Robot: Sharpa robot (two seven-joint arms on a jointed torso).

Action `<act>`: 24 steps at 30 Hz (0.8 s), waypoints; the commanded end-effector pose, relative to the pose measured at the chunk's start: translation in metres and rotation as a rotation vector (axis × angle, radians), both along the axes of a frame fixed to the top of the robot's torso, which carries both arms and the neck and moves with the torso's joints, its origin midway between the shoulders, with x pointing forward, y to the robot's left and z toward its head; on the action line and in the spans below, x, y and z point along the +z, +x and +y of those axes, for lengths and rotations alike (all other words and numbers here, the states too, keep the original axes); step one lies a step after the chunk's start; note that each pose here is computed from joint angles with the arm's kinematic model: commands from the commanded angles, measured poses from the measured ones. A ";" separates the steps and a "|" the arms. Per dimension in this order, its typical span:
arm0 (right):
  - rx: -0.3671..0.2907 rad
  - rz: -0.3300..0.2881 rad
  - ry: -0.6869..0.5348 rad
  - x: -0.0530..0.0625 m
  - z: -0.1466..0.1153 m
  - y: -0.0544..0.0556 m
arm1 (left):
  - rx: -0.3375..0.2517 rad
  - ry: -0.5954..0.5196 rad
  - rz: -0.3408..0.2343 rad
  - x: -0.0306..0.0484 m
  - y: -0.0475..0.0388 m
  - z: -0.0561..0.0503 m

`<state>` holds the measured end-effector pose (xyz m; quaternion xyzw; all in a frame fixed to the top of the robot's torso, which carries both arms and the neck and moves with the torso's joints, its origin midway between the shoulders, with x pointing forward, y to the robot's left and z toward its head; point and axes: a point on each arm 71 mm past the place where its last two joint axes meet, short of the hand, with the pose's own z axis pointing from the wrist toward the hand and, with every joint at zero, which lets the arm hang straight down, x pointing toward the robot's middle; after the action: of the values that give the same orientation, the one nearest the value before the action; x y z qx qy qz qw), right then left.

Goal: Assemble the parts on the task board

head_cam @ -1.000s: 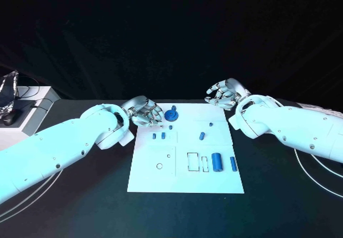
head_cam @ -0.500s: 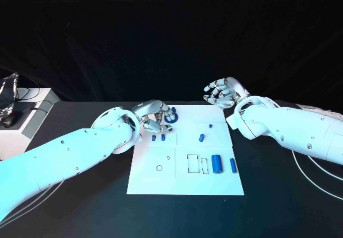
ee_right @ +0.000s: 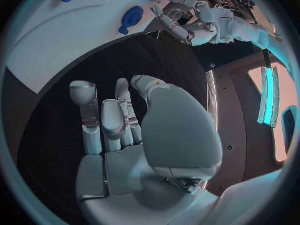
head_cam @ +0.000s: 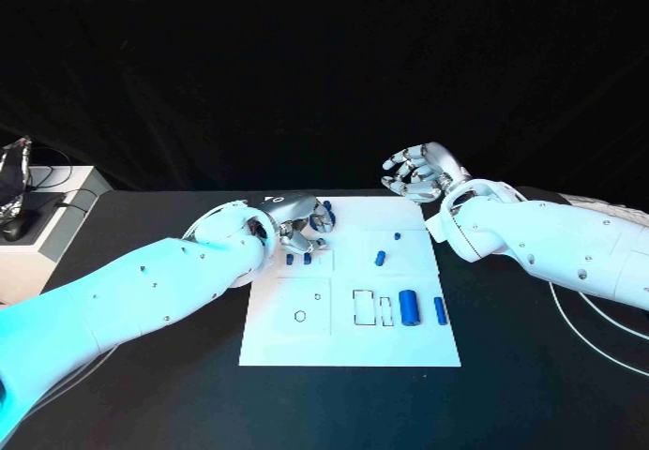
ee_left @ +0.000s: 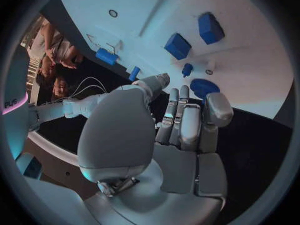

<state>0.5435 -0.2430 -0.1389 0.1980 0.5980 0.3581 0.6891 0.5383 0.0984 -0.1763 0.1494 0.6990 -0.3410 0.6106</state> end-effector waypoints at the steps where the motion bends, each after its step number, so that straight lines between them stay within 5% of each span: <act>1: 0.011 -0.016 -0.005 0.001 0.002 -0.001 | 0.026 0.072 0.005 -0.0033 0.0021 -0.001; 24: 0.009 -0.013 -0.007 0.001 0.004 0.000 | 0.045 0.120 0.038 -0.0066 0.0076 -0.005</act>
<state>0.5437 -0.2406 -0.1383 0.1970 0.5968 0.3588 0.6901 0.5460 0.0954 -0.1827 0.1581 0.7280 -0.2926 0.5995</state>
